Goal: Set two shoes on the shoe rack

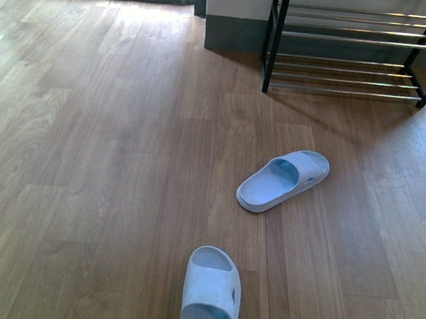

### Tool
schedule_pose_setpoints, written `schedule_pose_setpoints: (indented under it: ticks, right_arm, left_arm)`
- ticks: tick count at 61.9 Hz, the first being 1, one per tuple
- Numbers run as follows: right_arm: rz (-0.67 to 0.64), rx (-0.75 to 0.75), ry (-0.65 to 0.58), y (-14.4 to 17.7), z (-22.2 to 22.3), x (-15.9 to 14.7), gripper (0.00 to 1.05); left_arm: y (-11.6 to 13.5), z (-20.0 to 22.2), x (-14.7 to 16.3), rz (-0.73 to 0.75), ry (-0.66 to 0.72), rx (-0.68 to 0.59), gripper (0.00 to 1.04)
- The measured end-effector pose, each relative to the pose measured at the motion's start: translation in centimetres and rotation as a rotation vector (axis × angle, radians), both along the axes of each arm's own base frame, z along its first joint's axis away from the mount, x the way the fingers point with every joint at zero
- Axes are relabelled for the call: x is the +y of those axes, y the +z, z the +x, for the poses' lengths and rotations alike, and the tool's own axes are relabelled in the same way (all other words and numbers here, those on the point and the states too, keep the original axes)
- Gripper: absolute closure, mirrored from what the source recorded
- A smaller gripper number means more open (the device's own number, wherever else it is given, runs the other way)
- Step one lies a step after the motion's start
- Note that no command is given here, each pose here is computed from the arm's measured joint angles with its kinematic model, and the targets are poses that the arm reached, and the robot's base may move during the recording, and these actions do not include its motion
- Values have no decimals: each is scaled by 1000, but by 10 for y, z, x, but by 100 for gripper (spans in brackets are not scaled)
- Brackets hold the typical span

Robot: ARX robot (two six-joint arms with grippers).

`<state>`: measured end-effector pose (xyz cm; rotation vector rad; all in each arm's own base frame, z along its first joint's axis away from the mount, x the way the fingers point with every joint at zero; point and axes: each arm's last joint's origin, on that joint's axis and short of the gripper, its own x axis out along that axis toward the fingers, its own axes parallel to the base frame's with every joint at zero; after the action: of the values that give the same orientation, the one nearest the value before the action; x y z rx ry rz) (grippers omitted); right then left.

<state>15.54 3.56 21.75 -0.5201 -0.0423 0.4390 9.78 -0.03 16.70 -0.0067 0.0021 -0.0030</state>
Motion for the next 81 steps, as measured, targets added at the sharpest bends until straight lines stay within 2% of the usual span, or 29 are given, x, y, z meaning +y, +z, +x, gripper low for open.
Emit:
schedule_pose_setpoints:
  ticks: [7,14,24,30,47,56,67,74,81]
  right_arm:
    - [25,165,-40,-13,54,21,9]
    - [30,387,-88,-67,89,38,9]
    - [-10,560,-108,-136,106,62,9]
    - [-98,619,-108,-190,113,84,9]
    - [-268,872,-103,-315,113,111,9]
    - [-280,1000,-84,-345,98,122,9]
    - [-232,1137,-92,-360,93,129,9]
    - [-131,1161,-135,-360,98,132,9]
    - [-106,1135,-150,-359,99,133,9]
  left_arm:
    - [0,0,0,0,0,0,9]
    - [0,0,0,0,0,0,9]
    - [0,0,0,0,0,0,9]
    - [0,0,0,0,0,0,9]
    - [0,0,0,0,0,0,9]
    - [0,0,0,0,0,0,9]
    - [0,0,0,0,0,0,9]
    - [0,0,0,0,0,0,9]
    - [0,0,0,0,0,0,9]
